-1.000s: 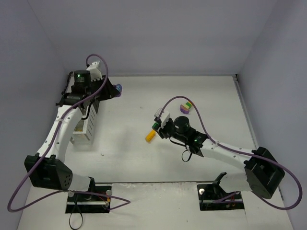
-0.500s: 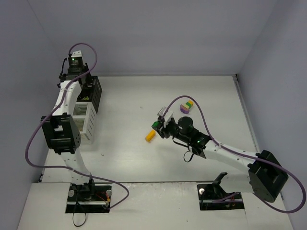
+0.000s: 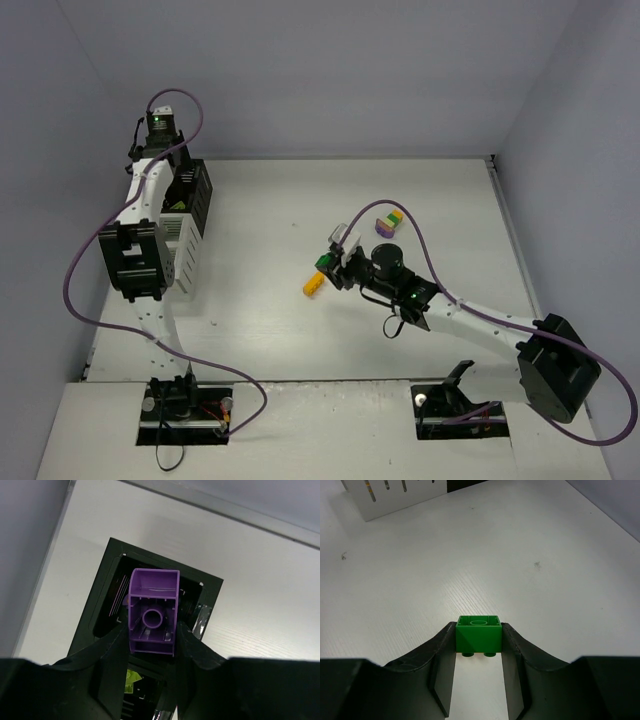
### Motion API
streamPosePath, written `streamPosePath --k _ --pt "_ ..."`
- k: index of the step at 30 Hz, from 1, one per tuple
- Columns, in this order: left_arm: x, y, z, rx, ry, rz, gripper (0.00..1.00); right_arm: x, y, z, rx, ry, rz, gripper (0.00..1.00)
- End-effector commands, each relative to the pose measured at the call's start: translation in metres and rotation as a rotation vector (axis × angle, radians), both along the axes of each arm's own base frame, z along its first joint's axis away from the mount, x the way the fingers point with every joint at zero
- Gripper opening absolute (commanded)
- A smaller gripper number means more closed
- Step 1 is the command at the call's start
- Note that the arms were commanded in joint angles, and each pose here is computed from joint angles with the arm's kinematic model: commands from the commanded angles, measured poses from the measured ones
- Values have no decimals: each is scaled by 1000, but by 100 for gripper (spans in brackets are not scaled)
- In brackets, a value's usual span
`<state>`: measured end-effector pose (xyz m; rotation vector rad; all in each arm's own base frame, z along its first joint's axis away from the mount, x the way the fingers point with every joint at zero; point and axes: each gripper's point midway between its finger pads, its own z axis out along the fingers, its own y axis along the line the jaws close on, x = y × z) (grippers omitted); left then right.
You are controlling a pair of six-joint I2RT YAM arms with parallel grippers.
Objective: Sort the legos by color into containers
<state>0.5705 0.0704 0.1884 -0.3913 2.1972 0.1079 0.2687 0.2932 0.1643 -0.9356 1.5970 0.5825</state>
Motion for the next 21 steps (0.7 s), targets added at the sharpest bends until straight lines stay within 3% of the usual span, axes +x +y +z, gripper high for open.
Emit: streamPosePath --k 1,2,5,9,15,17,21 --pt "0 9 36 28 -71 18 24 6 7 29 81 -70 9 0" --pt "-1 9 35 27 -69 18 33 6 7 29 81 -70 9 0" --pt "-2 9 39 31 -74 15 48 6 7 29 82 -69 7 0" --pt "-6 6 57 21 -115 7 61 6 6 32 85 -75 6 0" --pt "-26 -22 113 -74 -223 -65 65 2 2 45 112 -109 11 0" --pt "-39 -54 130 -148 -254 -148 65 -2 1 49 128 -123 22 0" --pt "-98 -136 156 -289 -265 -362 65 -11 -2 74 186 -196 46 0"
